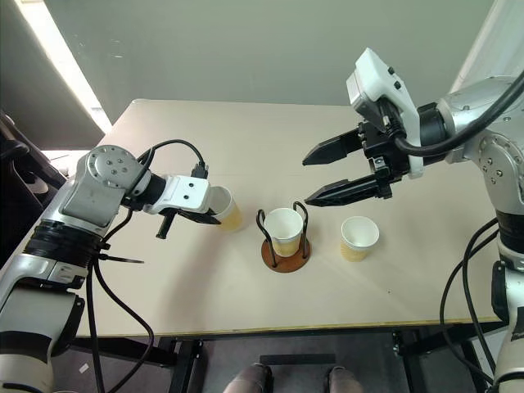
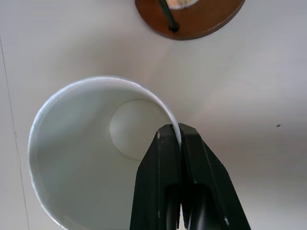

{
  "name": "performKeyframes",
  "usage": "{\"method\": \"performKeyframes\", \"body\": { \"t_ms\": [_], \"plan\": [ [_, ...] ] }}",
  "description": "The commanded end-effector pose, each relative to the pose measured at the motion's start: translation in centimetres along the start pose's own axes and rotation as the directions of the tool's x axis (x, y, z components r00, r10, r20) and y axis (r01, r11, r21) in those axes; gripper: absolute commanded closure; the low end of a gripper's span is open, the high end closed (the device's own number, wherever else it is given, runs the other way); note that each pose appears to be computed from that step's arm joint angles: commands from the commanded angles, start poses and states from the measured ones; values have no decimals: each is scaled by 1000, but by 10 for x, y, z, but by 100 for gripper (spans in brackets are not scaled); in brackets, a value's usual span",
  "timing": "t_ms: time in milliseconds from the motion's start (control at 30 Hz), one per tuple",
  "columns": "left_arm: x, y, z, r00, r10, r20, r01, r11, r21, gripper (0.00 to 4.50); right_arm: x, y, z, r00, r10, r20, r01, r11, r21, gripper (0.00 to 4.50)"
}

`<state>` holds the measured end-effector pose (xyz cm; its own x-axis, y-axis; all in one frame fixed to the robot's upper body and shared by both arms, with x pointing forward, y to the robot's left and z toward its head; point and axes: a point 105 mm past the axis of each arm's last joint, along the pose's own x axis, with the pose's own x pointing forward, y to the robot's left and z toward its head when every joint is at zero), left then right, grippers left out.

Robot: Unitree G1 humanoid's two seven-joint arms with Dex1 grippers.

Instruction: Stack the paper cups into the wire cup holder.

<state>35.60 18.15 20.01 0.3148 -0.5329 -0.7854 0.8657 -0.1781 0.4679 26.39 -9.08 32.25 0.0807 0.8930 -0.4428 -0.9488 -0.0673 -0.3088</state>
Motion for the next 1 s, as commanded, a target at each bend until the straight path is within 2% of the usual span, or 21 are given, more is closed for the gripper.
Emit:
{"method": "performKeyframes", "body": {
  "t_ms": [33,233,467,633,1000],
  "plan": [
    [-26,16,24,996,62,58,-66,996,59,447,-13,0,14,999,-41,8,41,996,-74,117],
    [-56,42,63,974,126,189,-141,987,72,447,-16,1,13,998,-63,-4,63,996,-62,117],
    [-74,58,88,952,142,269,-173,981,92,447,-13,5,10,998,-60,-11,59,997,-51,117],
    [-69,55,110,934,64,352,-112,986,120,447,-13,7,9,997,-72,-15,71,996,-44,117],
    [-46,45,131,924,-104,368,23,976,219,447,-20,14,7,991,-127,-33,126,992,-18,117]
  ]
}}
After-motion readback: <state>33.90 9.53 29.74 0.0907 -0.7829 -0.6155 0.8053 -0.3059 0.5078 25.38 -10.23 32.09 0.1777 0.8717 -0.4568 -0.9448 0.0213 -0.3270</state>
